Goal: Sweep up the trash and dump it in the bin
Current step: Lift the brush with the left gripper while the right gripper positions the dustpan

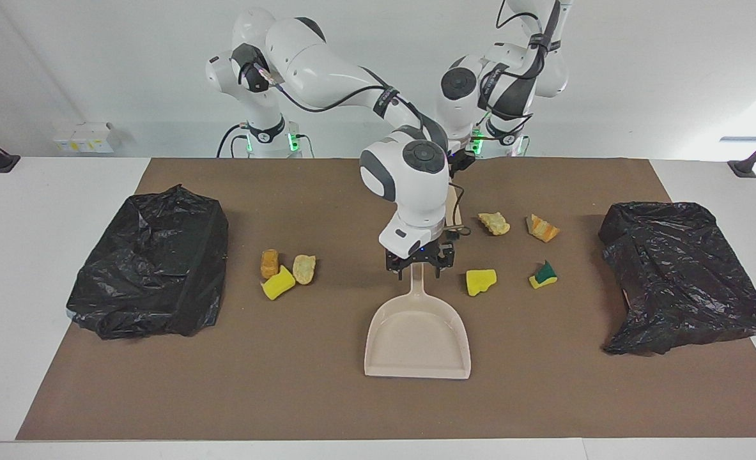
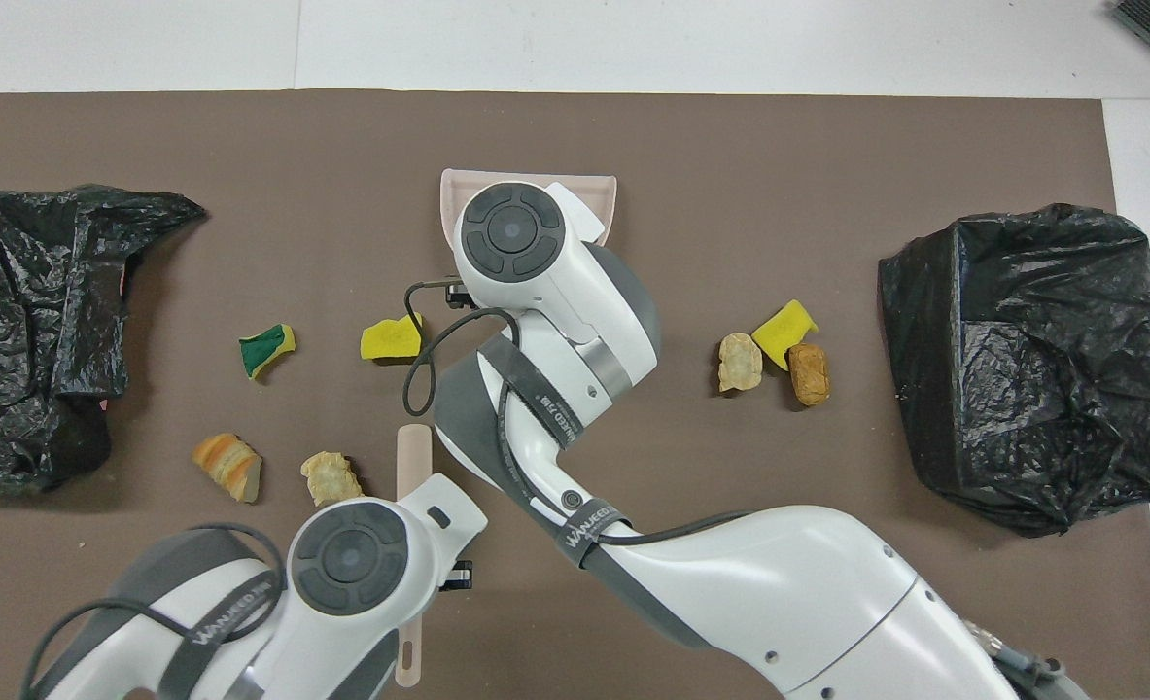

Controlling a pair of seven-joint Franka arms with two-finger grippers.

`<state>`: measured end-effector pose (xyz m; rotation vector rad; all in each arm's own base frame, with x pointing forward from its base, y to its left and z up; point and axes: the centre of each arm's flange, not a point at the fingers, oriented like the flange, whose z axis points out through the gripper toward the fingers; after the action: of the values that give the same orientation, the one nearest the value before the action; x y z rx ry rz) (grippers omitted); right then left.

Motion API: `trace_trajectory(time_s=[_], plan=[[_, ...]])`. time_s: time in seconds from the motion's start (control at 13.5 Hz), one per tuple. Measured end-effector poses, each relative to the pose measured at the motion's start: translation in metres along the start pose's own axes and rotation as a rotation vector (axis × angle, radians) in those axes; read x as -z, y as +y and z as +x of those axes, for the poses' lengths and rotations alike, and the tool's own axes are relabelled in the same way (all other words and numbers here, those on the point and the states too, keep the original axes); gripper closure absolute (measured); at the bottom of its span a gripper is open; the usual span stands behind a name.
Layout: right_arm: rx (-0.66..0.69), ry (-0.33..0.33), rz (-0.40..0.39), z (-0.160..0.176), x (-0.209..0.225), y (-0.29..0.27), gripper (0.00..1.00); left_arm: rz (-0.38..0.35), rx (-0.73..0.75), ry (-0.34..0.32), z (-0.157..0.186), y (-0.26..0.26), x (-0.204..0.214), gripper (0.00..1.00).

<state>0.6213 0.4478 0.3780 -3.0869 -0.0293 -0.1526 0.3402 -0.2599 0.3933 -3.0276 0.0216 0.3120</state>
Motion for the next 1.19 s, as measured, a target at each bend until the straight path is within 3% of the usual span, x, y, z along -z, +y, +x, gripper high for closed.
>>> trace_trajectory(time_s=[0.22, 0.67, 0.82, 0.89, 0.96, 1.19], plan=[[-0.001, -0.011, -0.007, 0.000, -0.010, 0.001, 0.23, -0.037, 0.047, 0.005, 0.016, -0.058, 0.026, 0.74], [-0.005, -0.031, -0.024, 0.001, -0.034, 0.005, 0.30, -0.106, 0.078, 0.020, 0.060, -0.210, 0.030, 0.74], [-0.006, -0.027, -0.023, 0.002, -0.032, 0.006, 0.49, -0.077, 0.103, 0.022, 0.062, -0.230, 0.027, 0.74], [-0.008, -0.022, -0.021, 0.004, -0.029, 0.007, 0.64, -0.066, 0.112, 0.022, 0.063, -0.236, 0.023, 0.74], [-0.012, -0.014, -0.017, 0.007, -0.024, 0.009, 0.68, -0.063, 0.121, 0.020, 0.063, -0.241, 0.018, 0.74], [0.007, 0.010, -0.007, 0.018, 0.007, 0.025, 0.68, -0.063, 0.142, -0.001, 0.063, -0.246, -0.011, 0.74]])
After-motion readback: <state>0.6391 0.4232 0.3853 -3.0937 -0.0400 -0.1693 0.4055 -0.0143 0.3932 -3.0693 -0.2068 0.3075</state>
